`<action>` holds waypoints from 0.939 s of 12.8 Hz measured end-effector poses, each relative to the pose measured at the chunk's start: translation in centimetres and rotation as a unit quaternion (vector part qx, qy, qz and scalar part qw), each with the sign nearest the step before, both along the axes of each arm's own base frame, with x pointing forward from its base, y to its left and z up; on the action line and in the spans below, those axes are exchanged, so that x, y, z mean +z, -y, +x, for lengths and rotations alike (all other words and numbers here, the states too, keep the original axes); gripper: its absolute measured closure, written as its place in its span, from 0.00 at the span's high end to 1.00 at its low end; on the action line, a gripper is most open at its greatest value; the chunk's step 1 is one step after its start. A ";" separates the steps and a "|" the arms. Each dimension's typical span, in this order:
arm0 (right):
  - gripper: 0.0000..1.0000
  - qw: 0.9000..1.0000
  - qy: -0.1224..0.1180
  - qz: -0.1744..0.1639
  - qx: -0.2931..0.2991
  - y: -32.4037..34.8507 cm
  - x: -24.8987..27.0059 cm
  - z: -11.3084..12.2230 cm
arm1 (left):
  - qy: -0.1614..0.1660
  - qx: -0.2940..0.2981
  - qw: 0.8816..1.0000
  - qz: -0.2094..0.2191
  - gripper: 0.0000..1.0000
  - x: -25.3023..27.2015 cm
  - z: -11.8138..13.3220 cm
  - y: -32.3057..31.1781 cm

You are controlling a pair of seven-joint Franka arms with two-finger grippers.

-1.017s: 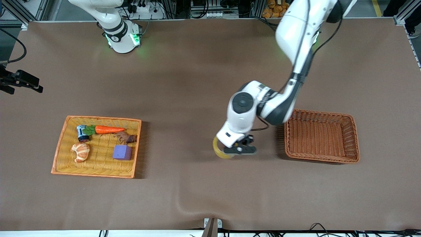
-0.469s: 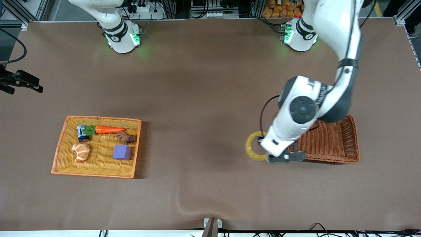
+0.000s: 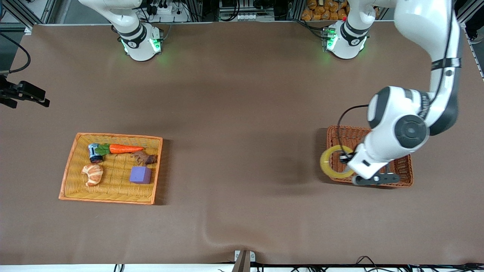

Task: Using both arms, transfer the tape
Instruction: 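Lift the tape roll with the left gripper and carry it over the basket, then lower the tape into the brown basket and open the left gripper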

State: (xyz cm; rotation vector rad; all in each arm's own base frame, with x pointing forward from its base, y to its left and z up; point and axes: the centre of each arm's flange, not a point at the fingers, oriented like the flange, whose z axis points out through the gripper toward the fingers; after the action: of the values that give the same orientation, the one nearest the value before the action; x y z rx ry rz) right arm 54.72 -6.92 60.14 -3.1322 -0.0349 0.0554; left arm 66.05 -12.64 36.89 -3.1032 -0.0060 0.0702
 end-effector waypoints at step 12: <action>1.00 0.999 -0.004 -0.001 -0.039 -0.5 -0.3 0.2 | 0.022 -0.056 0.998 -0.010 0.51 -11.3 -5.3 -12.0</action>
State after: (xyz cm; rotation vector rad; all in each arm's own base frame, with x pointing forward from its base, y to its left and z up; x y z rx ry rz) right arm 54.92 -6.47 59.80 -3.1323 0.0881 0.0673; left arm 60.73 -0.69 25.57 -3.1162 0.1679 -0.0016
